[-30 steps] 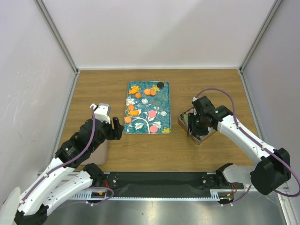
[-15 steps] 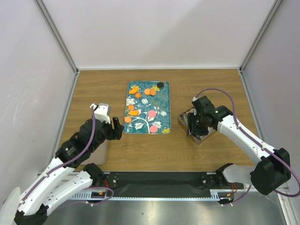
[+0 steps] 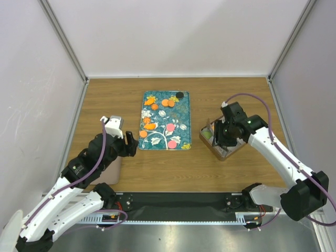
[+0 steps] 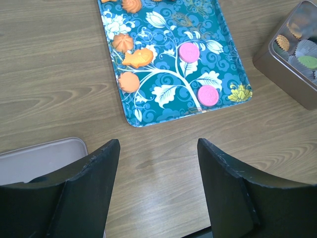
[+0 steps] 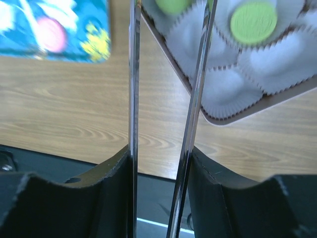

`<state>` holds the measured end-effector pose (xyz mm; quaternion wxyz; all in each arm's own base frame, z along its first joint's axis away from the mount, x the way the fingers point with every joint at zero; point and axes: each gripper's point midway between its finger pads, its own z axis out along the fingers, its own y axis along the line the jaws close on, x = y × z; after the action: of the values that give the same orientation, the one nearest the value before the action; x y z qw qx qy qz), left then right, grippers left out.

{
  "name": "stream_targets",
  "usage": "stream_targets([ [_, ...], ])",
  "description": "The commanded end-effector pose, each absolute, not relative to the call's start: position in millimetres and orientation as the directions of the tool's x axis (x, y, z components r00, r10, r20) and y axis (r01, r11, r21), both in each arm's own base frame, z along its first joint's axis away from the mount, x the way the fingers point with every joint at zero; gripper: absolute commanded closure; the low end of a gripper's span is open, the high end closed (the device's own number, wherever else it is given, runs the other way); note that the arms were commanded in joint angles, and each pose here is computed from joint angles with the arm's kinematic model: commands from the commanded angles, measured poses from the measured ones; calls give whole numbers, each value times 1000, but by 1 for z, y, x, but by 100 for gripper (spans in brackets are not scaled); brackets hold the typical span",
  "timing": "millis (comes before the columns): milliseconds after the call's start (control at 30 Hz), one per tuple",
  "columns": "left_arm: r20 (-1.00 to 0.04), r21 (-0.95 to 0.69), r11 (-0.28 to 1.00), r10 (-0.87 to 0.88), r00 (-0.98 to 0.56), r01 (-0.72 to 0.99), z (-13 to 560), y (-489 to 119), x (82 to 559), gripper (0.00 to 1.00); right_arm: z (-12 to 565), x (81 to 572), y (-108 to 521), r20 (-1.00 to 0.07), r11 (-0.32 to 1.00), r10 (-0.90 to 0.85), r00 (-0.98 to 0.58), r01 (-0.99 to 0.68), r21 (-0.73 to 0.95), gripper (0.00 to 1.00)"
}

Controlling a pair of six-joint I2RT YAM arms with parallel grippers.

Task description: Pack the cookies

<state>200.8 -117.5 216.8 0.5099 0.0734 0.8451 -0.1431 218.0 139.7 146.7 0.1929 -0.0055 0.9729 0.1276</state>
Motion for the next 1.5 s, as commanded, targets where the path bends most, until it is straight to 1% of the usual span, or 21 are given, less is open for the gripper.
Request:
stream_targets([
  [0,-894,-177,940,-29,-448,291,223,-121,201,30,193,237,143,-499,957,54,-865,-99,273,53],
  [133,-895,-178,940,-31,-445,292,224,-121,201,30,209,244,154,-524,953,32,-851,-131,272,53],
  [167,-895,-178,939,-31,-444,293,224,-121,201,30,209,245,163,-528,955,-1,-849,-157,251,53],
  [233,-896,-179,939,-32,-443,294,224,-121,201,30,219,251,176,-553,954,-13,-833,-177,244,53],
  [267,-895,-179,939,-31,-446,293,223,-121,201,30,211,252,184,-535,955,-36,-844,-187,232,53],
  [367,-896,-180,939,-33,-442,294,225,-121,200,30,208,254,212,-537,944,-98,-838,-249,215,53],
  [400,-897,-181,938,-35,-441,294,225,-121,200,30,196,253,223,-514,944,-137,-847,-269,191,53],
  [467,-897,-181,939,-35,-442,294,225,-121,200,30,192,258,236,-512,938,-161,-844,-292,185,52],
  [500,-898,-183,938,-37,-439,294,226,-121,200,30,180,259,245,-486,937,-184,-854,-302,176,52],
  [567,-899,-183,938,-38,-437,293,226,-120,200,30,175,261,261,-486,925,-218,-846,-338,172,52],
  [633,-901,-184,938,-42,-432,293,227,-120,200,30,159,261,272,-456,921,-257,-852,-359,151,51],
  [767,-901,-185,938,-42,-431,295,227,-120,199,30,143,266,288,-436,913,-300,-849,-388,127,49],
  [967,-901,-186,937,-42,-432,296,228,-120,199,30,124,268,297,-408,911,-334,-850,-401,90,48],
  [1467,-902,-187,937,-45,-430,295,228,-120,199,30,113,265,303,-390,906,-374,-842,-422,43,47],
])
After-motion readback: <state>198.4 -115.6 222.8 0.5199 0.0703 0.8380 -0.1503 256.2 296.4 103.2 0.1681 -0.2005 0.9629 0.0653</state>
